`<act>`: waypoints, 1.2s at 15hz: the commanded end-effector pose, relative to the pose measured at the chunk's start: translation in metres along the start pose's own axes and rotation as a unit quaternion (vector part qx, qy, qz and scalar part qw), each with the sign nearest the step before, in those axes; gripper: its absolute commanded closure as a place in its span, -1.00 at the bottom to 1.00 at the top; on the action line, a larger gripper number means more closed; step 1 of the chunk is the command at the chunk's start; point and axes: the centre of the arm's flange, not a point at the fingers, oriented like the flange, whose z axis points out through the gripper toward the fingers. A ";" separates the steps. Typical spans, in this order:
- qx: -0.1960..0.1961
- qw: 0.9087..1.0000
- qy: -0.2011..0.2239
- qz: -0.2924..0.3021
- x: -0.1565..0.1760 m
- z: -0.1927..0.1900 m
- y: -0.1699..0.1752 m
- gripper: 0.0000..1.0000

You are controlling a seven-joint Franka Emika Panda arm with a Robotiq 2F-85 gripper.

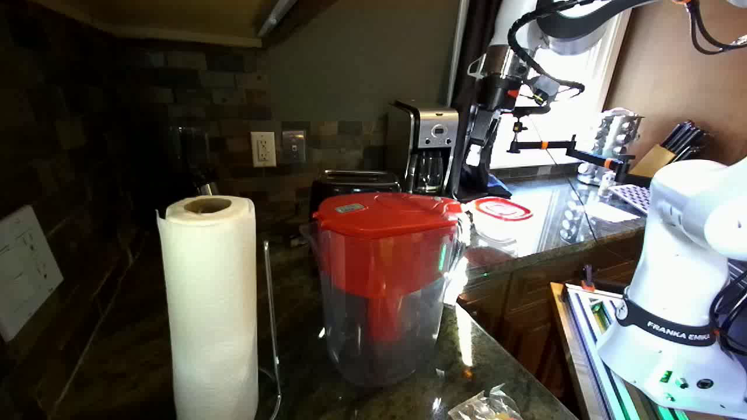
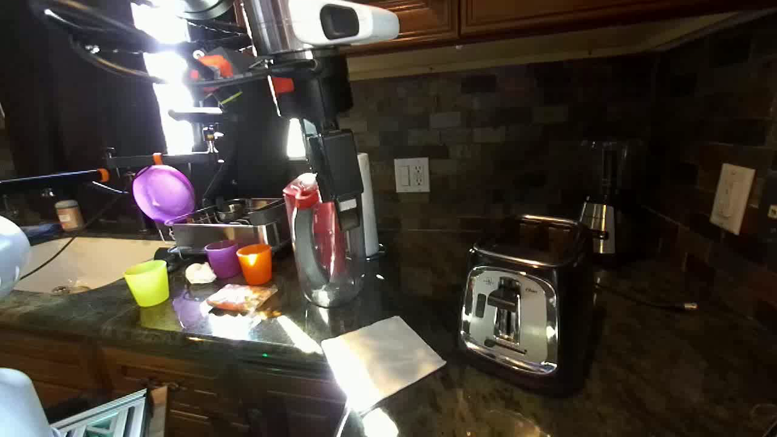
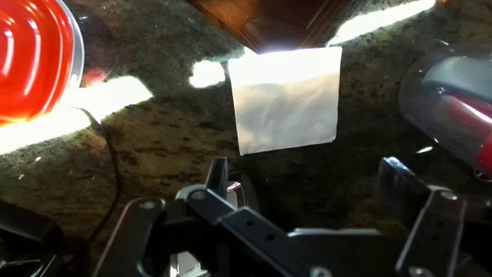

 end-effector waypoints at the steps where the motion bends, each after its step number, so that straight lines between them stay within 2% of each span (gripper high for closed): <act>1: 0.000 1.000 0.000 0.000 0.000 0.000 0.000 -1.00; 8: 0.000 1.000 0.000 0.000 0.000 0.000 0.000 -1.00; 14: 0.001 0.999 0.003 0.034 0.019 0.040 0.035 -1.00; 18: -0.005 1.000 0.019 0.007 0.025 0.071 0.052 -1.00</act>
